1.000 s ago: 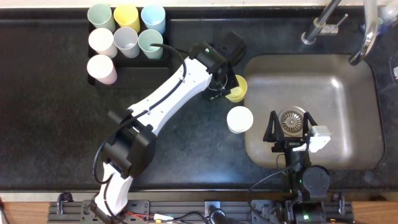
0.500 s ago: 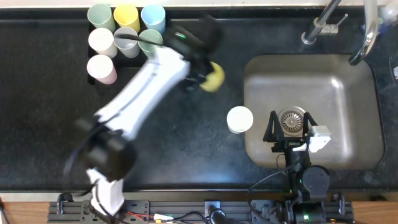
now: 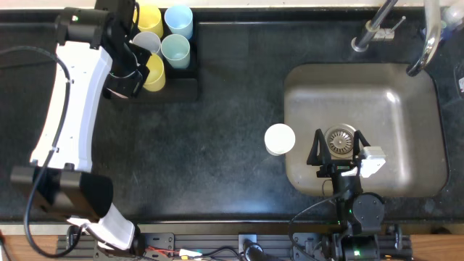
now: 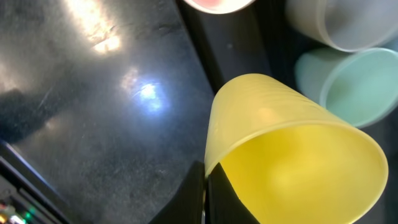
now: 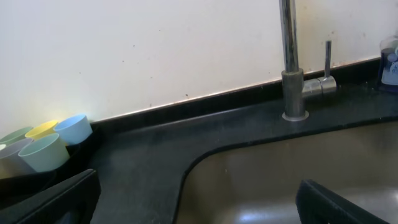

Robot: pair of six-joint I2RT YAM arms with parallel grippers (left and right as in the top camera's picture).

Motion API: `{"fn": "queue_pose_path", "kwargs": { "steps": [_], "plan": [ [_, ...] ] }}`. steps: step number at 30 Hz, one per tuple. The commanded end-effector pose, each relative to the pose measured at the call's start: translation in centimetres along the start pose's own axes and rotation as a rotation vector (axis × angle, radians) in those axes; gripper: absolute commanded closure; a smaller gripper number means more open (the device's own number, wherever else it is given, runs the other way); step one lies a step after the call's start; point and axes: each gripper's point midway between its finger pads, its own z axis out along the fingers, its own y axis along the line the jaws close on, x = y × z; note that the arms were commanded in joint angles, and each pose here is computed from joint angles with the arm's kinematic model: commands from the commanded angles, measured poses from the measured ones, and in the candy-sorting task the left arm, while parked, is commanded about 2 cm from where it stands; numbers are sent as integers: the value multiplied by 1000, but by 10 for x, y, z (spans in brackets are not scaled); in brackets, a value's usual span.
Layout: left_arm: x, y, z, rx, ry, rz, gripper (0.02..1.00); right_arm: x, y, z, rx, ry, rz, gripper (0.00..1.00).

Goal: Store Cups

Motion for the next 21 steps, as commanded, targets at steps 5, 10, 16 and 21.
{"fn": "queue_pose_path", "kwargs": {
  "steps": [5, 10, 16, 21],
  "plan": [
    [-19, 5, 23, -54, 27, -96, 980, 3, -1, 0, -3, 1, 3, 5],
    [-23, -6, 41, -50, 41, -105, 982, 4, -1, 0, -3, 2, 3, 3],
    [-26, -14, 58, -58, 44, -101, 982, 3, -1, 0, -3, 1, 3, 3],
    [-28, -13, 70, -90, 44, -104, 982, 3, -1, 0, -3, 1, 3, 5]
  ]
}}
